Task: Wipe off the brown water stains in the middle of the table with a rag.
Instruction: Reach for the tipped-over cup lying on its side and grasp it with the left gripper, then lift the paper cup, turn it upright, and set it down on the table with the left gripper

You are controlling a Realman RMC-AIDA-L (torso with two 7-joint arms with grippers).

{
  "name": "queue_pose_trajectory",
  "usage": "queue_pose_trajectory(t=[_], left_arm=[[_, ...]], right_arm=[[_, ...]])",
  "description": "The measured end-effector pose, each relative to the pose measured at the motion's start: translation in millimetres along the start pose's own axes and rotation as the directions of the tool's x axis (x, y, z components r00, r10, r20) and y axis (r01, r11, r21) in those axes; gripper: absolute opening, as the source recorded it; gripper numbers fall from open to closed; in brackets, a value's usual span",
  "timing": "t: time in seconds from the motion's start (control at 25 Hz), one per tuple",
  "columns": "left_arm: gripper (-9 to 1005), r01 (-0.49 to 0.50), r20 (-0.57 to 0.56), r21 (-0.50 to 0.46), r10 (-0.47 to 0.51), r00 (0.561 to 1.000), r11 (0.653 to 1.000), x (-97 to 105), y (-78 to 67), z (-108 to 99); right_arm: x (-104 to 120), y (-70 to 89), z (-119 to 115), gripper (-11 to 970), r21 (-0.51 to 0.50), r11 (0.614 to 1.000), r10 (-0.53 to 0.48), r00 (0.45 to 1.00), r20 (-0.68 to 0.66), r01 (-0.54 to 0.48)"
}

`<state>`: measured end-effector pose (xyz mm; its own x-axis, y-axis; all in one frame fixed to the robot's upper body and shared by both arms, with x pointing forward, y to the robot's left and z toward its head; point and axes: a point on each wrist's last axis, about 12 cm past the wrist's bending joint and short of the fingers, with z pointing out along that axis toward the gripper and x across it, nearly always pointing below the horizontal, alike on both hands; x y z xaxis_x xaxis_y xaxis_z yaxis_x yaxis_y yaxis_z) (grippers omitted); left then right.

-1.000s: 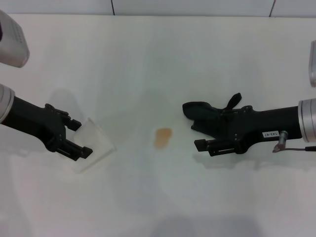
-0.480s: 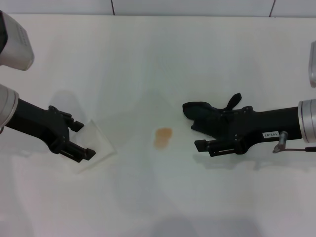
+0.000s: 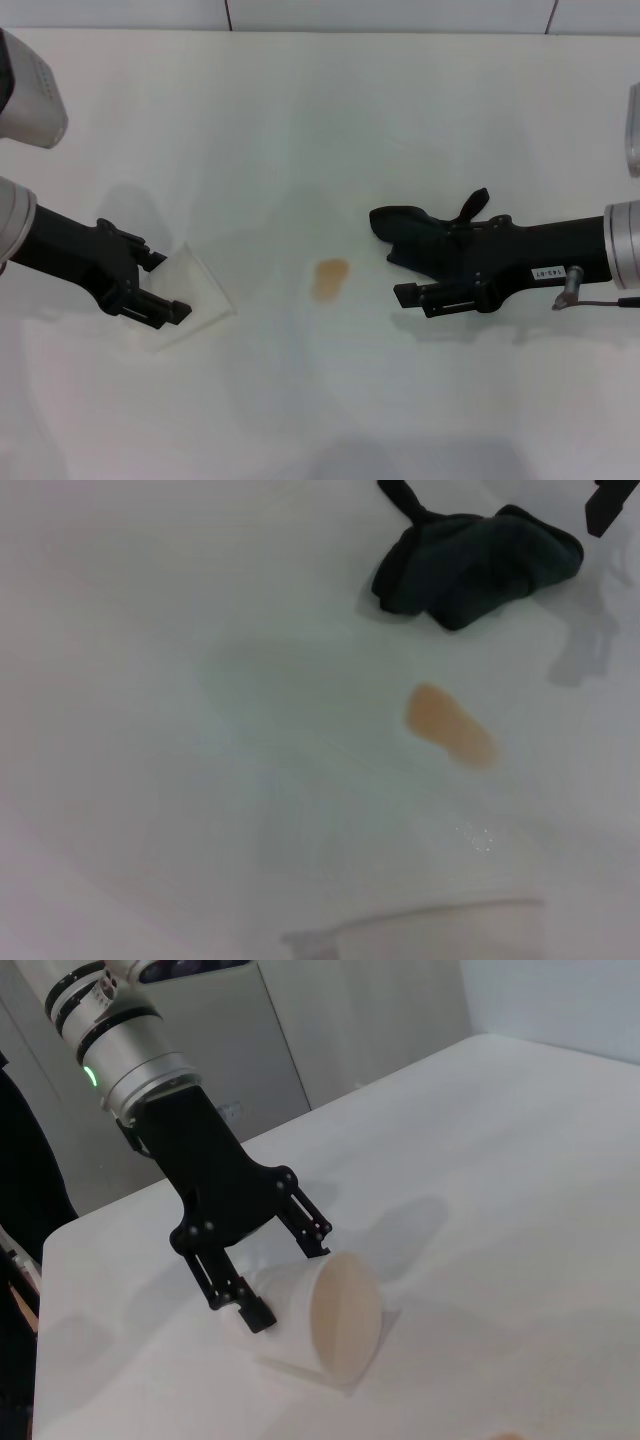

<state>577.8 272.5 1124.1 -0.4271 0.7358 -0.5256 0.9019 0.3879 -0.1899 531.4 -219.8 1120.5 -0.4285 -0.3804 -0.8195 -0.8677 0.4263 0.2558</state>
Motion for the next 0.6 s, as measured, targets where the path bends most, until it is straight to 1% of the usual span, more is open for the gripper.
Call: queue_pose_trajectory(t=[0.16,0.36,0.52,0.6], left_arm=[[768,0.003,0.001,-0.005,-0.003,1.000,1.000,0,0.4,0],[671,-0.001,0.005,-0.014,0.001,1.000,1.000,-1,1.2,-2],[659,-0.007,0.037,-0.041,0.008,0.999,0.999,-6,3.4,-11],[654,-0.004,0.074,-0.077,0.009,0.997,0.997,-7,6.1,-20]], right_arm=[[0,0.1,0,781,0.000,1.000,-0.001,1.000,0.000,0.001],[0,0.3,0,781,0.000,1.000,-0.002,1.000,0.001,0.002],[-1,0.5,0,781,0.000,1.000,-0.004,1.000,0.001,0.004],[-1,0.4,-1,781,0.001,1.000,-0.004,1.000,0.002,0.004]])
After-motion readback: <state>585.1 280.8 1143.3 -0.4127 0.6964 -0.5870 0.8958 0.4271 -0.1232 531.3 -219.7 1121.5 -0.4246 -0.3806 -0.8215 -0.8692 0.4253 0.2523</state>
